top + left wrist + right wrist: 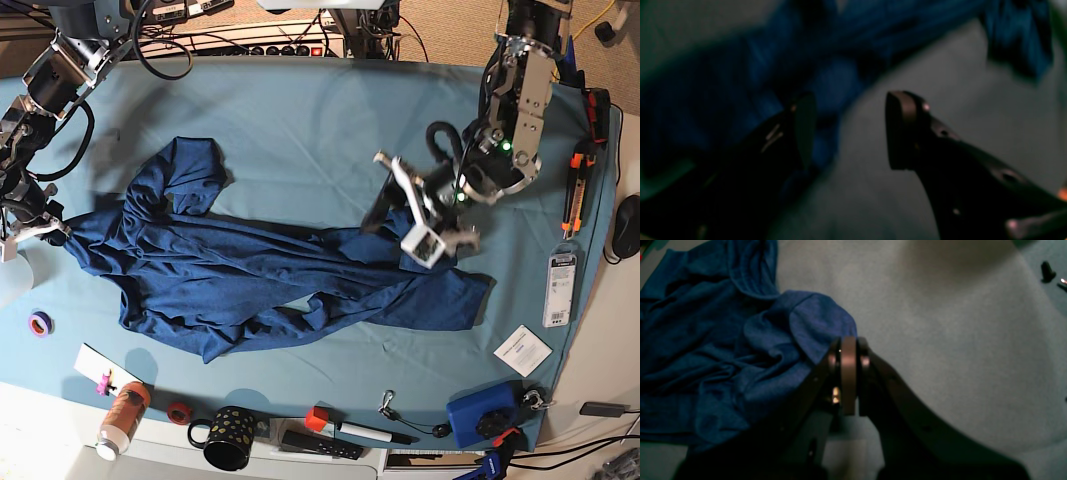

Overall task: Layout the t-shirt on the table in an organized manner, then fold the t-shirt properly
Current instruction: 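Release the fabric and move the left gripper to the sleeve, then grasp the sleeve with the left gripper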

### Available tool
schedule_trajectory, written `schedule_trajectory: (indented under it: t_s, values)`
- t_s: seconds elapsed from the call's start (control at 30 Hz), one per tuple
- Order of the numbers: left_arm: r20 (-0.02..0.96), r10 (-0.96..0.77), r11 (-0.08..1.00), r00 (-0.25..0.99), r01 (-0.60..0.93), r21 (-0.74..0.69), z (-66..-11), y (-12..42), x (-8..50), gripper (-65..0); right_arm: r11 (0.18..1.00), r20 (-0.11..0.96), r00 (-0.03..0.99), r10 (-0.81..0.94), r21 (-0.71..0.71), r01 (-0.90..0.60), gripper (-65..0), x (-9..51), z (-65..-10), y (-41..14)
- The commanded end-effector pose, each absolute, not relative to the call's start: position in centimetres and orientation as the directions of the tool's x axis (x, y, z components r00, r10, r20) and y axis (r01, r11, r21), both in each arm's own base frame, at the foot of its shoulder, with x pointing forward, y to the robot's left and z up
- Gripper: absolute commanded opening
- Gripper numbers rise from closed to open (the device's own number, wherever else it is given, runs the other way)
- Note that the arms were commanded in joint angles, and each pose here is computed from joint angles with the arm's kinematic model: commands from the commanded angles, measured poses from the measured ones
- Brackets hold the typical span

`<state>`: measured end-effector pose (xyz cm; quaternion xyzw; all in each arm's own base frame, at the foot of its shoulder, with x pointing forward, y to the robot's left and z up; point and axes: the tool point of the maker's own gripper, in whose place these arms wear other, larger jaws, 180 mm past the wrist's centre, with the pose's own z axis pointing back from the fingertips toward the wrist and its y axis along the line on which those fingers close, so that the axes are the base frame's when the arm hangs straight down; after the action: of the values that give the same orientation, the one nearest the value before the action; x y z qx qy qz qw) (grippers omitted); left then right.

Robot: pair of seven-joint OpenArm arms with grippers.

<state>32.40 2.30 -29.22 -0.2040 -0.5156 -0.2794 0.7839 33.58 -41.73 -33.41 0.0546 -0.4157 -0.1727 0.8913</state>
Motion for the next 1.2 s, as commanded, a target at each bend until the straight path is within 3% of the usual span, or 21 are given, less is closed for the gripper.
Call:
schedule_trajectory:
  t_s: [0.0, 0.3, 0.5, 0.93, 1.17]
  values:
    - [0.945, -0.201, 0.78, 0.257, 0.626, -0.005, -27.3, 2.6, 33.9, -33.8, 0.941, 0.768, 0.547, -0.333, 0.229, 0.251, -65.0, 34.5, -31.2, -42.6]
    - [0.914, -0.19, 0.863, 0.359, 0.504, -0.019, -29.9, 5.9, 40.1, -33.8, 0.94, 0.762, 0.554, -0.336, 0.232, 0.25, -65.0, 34.5, -31.4, -42.4]
    - [0.852, -0.109, 0.863, 0.512, 0.474, -0.175, -32.7, 6.0, 42.7, -33.8, 0.94, 0.762, 0.554, -0.336, 0.233, 0.25, -65.0, 34.5, -31.4, -42.4]
    - [0.883, -0.031, 0.783, 0.468, 0.56, -0.269, -28.9, -0.9, 44.2, -33.9, 0.94, 0.759, 0.558, -0.336, 0.233, 0.25, -65.0, 34.4, -31.5, -42.3]
    - [0.836, -0.031, 0.781, 0.548, 0.536, -0.322, -32.6, -0.9, 43.7, -34.6, 0.94, 0.758, 0.559, -0.336, 0.233, 0.25, -65.0, 34.4, -31.5, -42.3]
